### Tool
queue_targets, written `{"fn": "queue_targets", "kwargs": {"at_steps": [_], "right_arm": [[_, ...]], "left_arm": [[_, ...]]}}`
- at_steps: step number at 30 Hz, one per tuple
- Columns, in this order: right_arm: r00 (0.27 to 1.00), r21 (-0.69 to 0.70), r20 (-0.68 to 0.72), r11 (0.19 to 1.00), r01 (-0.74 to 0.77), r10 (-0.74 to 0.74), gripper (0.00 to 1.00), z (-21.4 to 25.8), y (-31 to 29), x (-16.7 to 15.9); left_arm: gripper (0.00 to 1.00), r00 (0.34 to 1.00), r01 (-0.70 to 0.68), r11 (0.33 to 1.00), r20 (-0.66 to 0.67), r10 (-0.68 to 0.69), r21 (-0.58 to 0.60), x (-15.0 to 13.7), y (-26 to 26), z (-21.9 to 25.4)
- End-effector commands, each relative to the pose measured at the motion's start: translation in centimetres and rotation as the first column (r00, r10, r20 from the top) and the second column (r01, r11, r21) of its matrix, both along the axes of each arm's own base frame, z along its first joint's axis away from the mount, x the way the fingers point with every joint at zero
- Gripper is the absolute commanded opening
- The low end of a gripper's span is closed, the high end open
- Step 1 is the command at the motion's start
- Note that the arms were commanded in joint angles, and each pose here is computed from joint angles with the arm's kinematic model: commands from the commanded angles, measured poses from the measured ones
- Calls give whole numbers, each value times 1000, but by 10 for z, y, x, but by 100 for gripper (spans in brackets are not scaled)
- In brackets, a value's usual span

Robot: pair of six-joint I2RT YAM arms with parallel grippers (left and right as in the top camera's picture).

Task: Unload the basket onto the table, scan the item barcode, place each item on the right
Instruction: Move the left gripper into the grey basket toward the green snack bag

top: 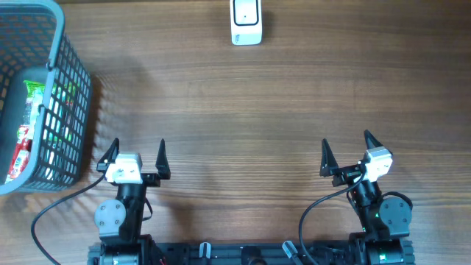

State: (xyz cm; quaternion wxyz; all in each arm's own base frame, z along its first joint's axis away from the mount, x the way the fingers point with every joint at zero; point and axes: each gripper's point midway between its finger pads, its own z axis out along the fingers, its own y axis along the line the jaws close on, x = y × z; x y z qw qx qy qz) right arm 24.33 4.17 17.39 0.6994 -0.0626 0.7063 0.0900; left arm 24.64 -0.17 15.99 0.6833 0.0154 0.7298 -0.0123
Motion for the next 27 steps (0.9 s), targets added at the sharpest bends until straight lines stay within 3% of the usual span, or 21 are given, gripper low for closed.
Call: {"fn": "queue_targets", "kwargs": {"at_steps": [1, 4, 6, 9, 11, 16, 18, 24, 27], "right_arm": [[1000, -10, 14, 1000, 11, -11, 100, 2, -2, 0], [1000, -10, 14, 1000, 11, -11, 100, 2, -2, 0], [1000, -10, 14, 1000, 11, -11, 100, 2, -2, 0], [1000, -10, 14, 1000, 11, -11, 100, 2, -2, 0], [1000, -10, 14, 1000, 11, -11, 100, 2, -2, 0], [1000, -10, 14, 1000, 10, -10, 100, 2, -2, 0], [1000, -10, 14, 1000, 11, -11, 100, 2, -2, 0], [1000, -10, 14, 1000, 11, -11, 100, 2, -2, 0], [1000, -10, 14, 1000, 11, -11, 100, 2, -2, 0]], "left_arm": [[100, 999, 38, 999, 1, -38, -3, -1, -7, -1], [100, 998, 58, 995, 2, -57, -79, -1, -11, 1], [100, 989, 147, 972, 6, -148, -183, -4, -28, 5], [100, 964, 248, 892, 1, -268, -378, -12, -50, 16], [100, 946, 292, 851, 4, -323, -437, -18, -60, 24], [100, 921, 353, 812, 22, -388, -466, -37, -72, 67], [100, 921, 360, 814, 36, -387, -455, -51, -72, 109], [100, 921, 345, 842, -26, -390, -414, -75, -74, 197], [100, 933, 304, 890, -84, -350, -339, -76, -67, 250]]}}
